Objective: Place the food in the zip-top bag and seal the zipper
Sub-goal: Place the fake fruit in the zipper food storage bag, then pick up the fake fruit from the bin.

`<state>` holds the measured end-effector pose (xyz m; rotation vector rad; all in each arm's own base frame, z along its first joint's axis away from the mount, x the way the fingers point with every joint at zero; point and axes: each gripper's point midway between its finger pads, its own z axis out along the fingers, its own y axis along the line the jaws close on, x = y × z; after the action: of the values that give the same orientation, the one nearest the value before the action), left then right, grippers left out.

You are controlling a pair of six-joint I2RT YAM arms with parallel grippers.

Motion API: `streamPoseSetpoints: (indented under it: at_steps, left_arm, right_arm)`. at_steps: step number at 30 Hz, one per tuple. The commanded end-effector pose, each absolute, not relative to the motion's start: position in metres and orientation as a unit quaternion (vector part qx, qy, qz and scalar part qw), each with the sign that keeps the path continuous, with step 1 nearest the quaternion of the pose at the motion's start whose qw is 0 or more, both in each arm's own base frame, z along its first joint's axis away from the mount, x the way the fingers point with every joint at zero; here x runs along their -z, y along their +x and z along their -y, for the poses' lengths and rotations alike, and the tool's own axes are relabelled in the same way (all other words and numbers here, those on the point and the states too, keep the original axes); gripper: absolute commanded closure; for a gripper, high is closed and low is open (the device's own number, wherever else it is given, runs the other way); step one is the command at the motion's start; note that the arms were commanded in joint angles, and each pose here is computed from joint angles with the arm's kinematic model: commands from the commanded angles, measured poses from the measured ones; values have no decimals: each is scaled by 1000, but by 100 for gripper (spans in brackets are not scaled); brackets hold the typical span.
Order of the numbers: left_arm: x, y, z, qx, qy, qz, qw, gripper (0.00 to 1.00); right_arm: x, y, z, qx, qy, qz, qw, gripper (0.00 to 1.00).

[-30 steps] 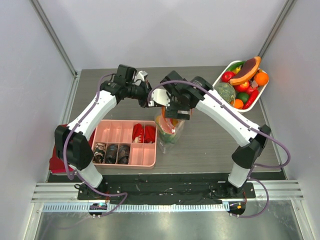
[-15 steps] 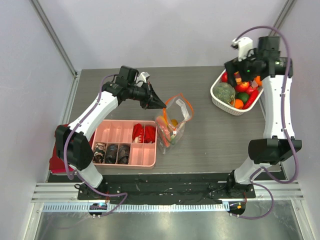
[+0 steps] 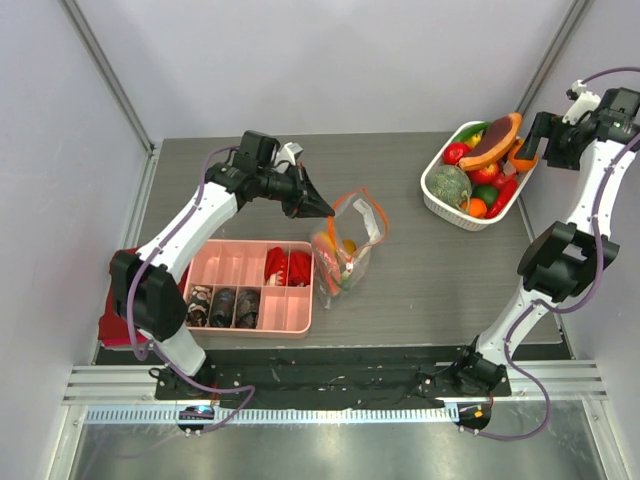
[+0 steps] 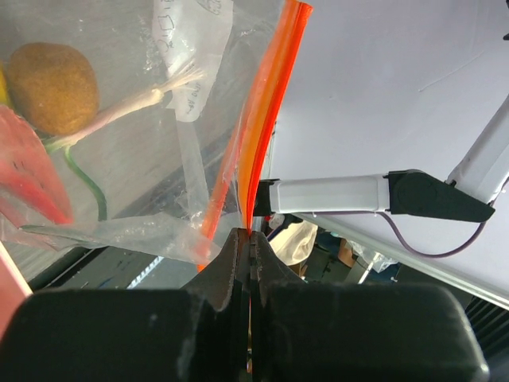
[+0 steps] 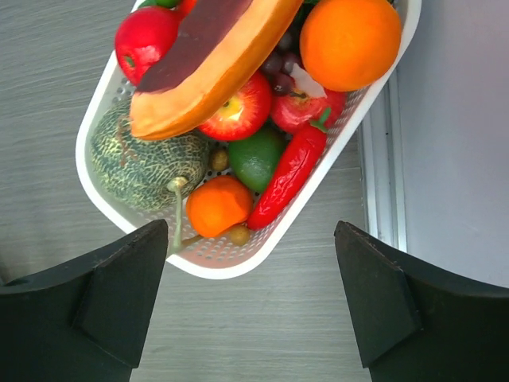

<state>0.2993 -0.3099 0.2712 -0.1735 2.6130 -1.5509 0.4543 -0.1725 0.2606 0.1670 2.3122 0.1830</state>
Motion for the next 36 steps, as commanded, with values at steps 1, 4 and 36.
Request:
streamPoseSetpoints:
  at_steps: [1, 4, 36]
  left_arm:
    - [-294, 300, 312, 527, -34, -846, 71, 100]
    - [-295, 301, 313, 529, -33, -845, 73, 100]
    - [-284, 308, 315, 525, -43, -848, 62, 100]
  right_arm:
    - [-275, 469, 177, -38, 52, -898, 435, 11]
    - [-258, 476, 196, -3, 61, -901, 430, 14]
    - [-181, 593, 249, 111, -97, -864, 481, 7]
